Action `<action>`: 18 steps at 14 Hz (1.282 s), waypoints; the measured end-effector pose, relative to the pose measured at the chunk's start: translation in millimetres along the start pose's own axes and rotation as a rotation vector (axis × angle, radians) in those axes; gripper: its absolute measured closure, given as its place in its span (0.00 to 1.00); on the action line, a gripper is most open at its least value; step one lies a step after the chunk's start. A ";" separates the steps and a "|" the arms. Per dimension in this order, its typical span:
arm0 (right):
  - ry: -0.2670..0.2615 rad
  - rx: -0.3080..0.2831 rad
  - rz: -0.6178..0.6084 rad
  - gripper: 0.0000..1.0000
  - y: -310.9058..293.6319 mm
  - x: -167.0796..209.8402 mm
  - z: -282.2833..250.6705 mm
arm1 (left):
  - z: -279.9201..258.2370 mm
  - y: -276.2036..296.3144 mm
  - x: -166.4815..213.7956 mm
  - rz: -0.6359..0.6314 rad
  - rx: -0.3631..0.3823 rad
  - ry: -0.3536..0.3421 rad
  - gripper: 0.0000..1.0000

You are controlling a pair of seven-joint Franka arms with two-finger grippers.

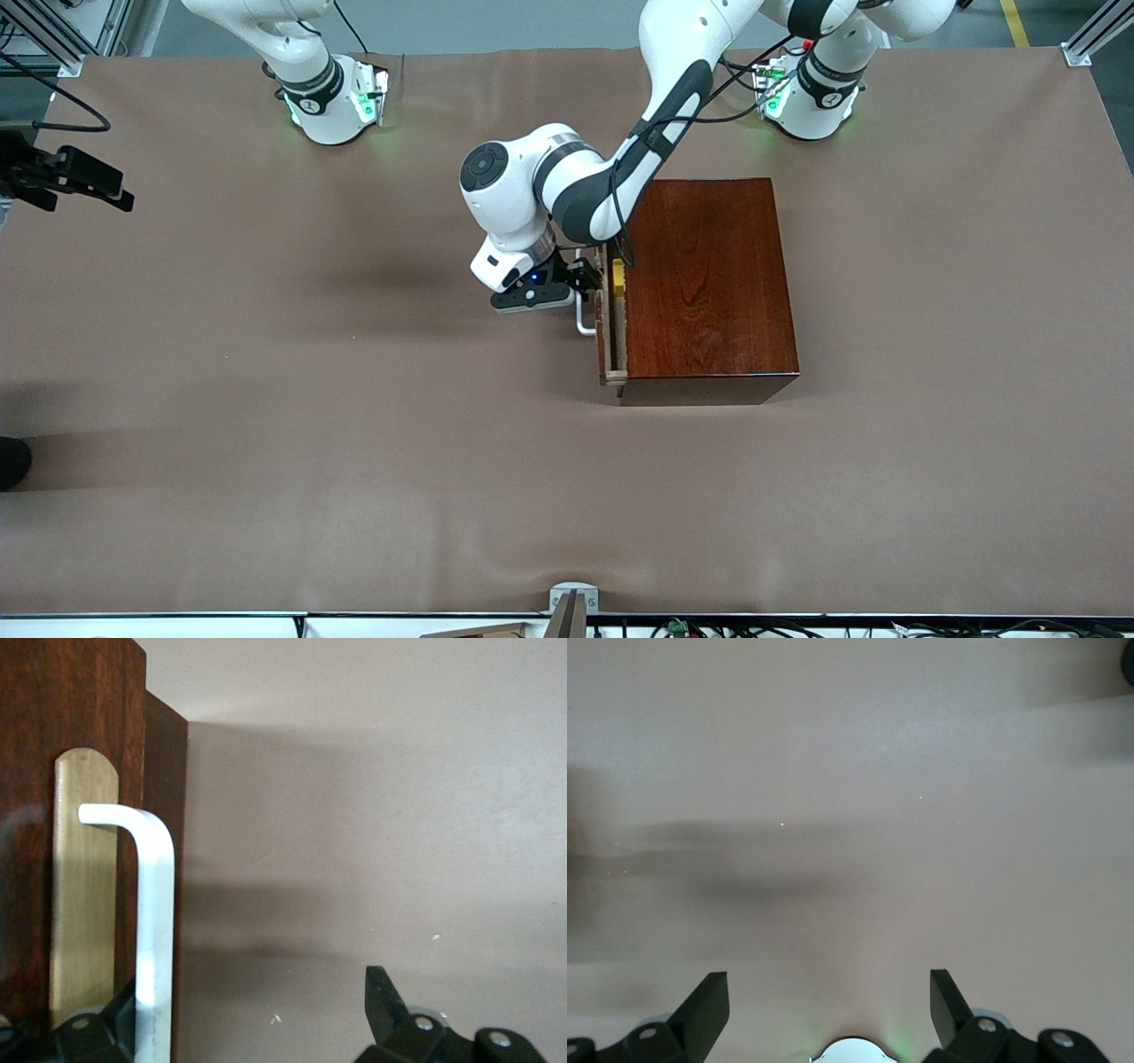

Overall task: Open drawer, take yellow block, close drawer
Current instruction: 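Grasp the white handle with the left gripper and pull the drawer open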

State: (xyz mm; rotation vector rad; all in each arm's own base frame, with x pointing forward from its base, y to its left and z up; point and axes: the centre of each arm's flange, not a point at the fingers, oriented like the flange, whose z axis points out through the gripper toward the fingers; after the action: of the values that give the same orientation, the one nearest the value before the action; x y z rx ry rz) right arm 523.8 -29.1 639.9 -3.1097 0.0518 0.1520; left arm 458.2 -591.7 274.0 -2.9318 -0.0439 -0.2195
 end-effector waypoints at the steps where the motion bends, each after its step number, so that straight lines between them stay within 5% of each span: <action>1: 0.001 -0.002 0.001 0.00 0.7 1.2 0.9 | -1.0 1.7 -0.4 -0.009 -0.010 0.004 0.00; 18: 0.030 -0.007 0.022 0.00 12.2 13.3 6.4 | -11.5 15.1 -2.3 -0.067 -0.117 0.016 0.00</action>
State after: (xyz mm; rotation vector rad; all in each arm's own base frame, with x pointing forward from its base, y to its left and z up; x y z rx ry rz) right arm 535.9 -41.5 631.9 -3.1190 0.0859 0.1062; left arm 454.9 -608.8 281.8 -3.0480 -0.1320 -0.2637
